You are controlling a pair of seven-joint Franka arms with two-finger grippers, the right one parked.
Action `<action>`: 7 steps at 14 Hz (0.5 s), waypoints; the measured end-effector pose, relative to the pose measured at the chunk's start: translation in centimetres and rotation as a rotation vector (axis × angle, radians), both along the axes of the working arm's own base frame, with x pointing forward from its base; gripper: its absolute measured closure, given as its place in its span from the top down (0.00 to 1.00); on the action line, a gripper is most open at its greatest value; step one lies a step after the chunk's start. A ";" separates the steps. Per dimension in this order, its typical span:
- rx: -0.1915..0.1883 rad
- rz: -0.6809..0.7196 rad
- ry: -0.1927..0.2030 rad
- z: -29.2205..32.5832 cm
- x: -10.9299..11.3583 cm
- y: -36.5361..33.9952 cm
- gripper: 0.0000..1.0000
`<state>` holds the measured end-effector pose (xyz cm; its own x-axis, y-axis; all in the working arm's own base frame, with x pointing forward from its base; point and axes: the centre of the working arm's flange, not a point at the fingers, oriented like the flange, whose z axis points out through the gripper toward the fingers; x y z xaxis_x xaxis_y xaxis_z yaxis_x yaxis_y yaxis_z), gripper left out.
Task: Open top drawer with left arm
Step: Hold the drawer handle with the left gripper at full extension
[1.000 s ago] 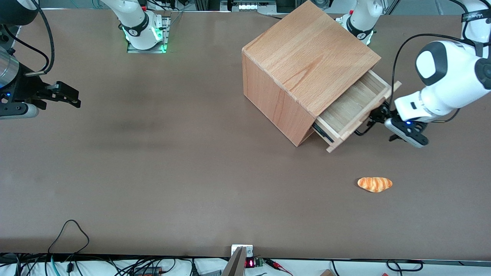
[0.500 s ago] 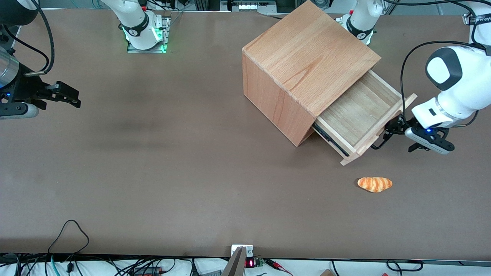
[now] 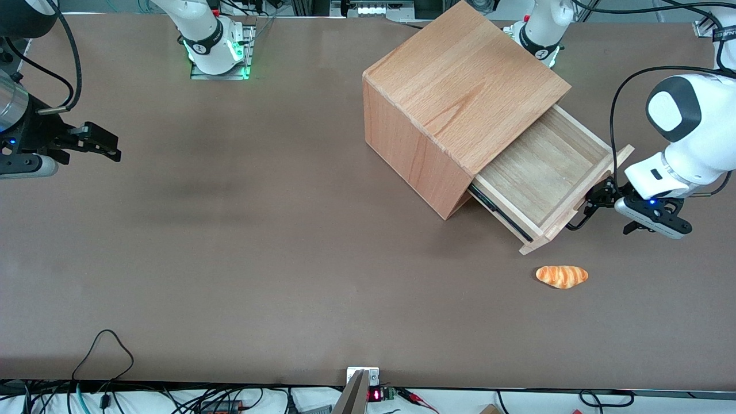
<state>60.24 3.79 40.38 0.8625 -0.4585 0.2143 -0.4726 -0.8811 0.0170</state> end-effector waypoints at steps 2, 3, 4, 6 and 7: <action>0.006 -0.012 0.023 0.1 0.2 -0.1 1.00; 0.010 -0.019 0.046 0.3 0.2 0.0 1.00; 0.012 -0.024 0.073 0.7 0.1 0.3 1.00; 0.008 -0.029 0.118 2.1 -0.1 0.8 1.00; 0.003 -0.033 0.132 2.9 -0.1 0.9 1.00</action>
